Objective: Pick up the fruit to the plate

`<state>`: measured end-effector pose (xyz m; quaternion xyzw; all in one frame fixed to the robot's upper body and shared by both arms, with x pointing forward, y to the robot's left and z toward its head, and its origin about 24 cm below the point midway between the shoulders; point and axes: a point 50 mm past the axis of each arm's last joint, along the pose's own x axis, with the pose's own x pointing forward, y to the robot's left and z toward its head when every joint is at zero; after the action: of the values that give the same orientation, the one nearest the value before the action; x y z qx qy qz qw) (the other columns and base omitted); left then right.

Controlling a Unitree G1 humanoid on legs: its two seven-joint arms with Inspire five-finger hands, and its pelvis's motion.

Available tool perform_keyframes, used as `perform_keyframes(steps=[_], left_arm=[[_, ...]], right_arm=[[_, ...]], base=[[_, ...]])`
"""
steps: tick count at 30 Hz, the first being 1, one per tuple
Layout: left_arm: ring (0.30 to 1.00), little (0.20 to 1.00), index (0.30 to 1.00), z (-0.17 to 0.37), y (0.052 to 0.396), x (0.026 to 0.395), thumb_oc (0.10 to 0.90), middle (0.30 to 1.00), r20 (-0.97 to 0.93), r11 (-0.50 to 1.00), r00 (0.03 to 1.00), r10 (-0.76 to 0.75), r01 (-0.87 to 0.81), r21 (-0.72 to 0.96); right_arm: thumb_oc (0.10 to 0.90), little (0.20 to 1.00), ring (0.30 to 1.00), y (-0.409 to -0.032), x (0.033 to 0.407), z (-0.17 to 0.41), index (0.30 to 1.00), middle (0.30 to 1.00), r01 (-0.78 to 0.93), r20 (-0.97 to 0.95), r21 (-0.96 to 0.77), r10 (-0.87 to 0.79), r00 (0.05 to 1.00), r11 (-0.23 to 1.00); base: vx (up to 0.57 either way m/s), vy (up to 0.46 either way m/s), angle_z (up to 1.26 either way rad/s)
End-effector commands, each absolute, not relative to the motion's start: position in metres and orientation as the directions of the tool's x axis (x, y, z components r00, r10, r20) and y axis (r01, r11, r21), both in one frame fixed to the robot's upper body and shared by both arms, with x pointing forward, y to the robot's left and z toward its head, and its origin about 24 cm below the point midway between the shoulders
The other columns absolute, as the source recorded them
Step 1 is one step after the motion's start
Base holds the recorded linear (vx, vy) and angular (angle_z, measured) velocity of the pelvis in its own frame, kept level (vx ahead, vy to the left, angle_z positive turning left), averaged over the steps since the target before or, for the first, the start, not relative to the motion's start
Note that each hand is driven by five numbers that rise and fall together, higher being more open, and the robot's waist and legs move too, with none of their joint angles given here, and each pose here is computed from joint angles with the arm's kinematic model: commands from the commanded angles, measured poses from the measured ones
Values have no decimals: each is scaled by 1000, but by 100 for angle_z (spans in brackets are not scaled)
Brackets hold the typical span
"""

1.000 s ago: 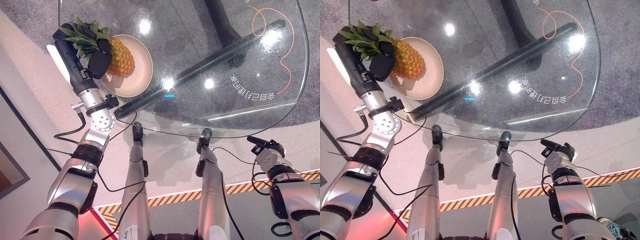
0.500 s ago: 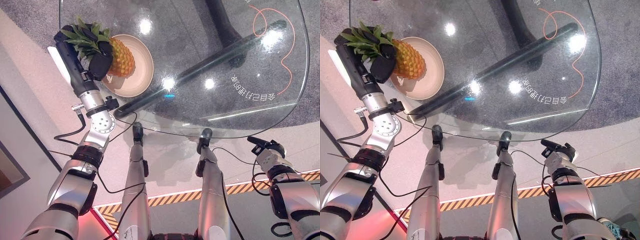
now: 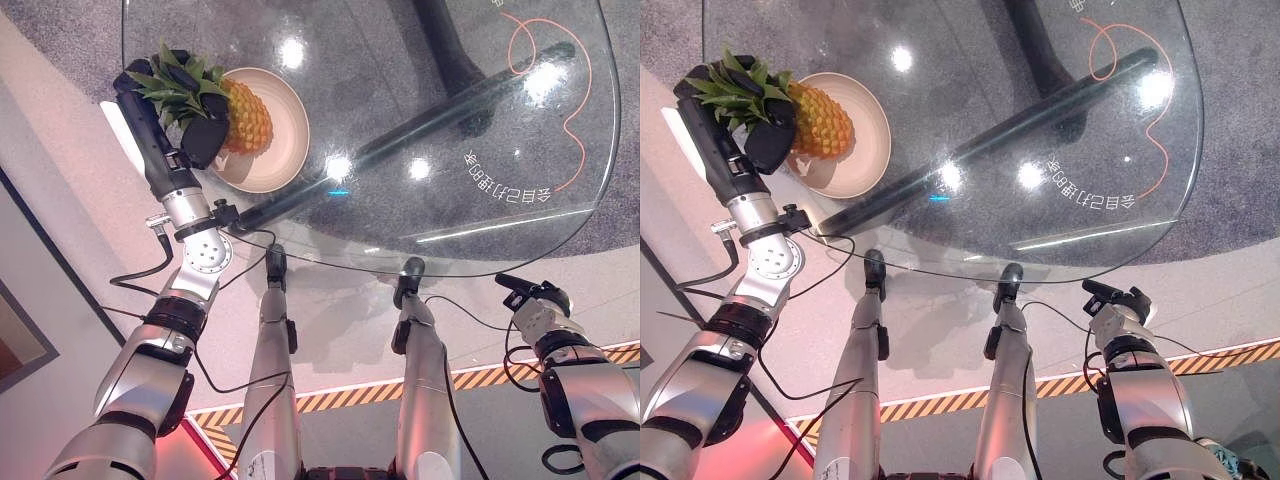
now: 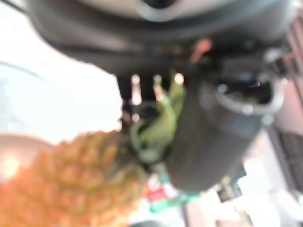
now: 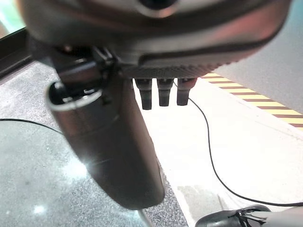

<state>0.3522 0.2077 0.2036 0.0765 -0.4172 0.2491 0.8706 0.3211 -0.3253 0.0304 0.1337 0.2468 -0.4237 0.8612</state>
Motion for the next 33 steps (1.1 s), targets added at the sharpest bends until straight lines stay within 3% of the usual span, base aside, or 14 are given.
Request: perform_keyframes(steps=[1, 3, 5, 6, 8, 33], left_arm=[[585, 532, 585, 218, 199, 346, 432, 585, 835, 901, 474, 280, -431, -57], [589, 538, 589, 216, 200, 345, 438, 589, 834, 902, 478, 277, -429, -54], [669, 631, 669, 212, 199, 344, 531, 669, 832, 904, 486, 268, -426, -42], [773, 752, 773, 214, 199, 344, 652, 773, 836, 904, 480, 266, -426, -42], [900, 900, 900, 212, 197, 344, 800, 900, 836, 905, 483, 261, -425, -36], [900, 900, 900, 194, 197, 339, 800, 900, 821, 908, 523, 228, -419, 14]], right_arm=[[800, 900, 900, -348, 298, 20, 900, 900, 853, -538, -43, -732, 418, 520], [800, 900, 900, -348, 297, 20, 900, 900, 853, -538, -45, -732, 418, 520], [800, 900, 900, -349, 296, 19, 900, 900, 854, -541, -49, -732, 414, 519], [800, 900, 900, -349, 297, 20, 900, 900, 854, -538, -44, -732, 417, 519], [800, 900, 900, -349, 296, 19, 900, 900, 854, -537, -45, -733, 417, 518], [800, 900, 900, -350, 293, 16, 900, 900, 861, -540, -44, -737, 406, 507]], base=[[0, 0, 0], [0, 0, 0], [0, 0, 0], [0, 0, 0], [0, 0, 0], [0, 0, 0]])
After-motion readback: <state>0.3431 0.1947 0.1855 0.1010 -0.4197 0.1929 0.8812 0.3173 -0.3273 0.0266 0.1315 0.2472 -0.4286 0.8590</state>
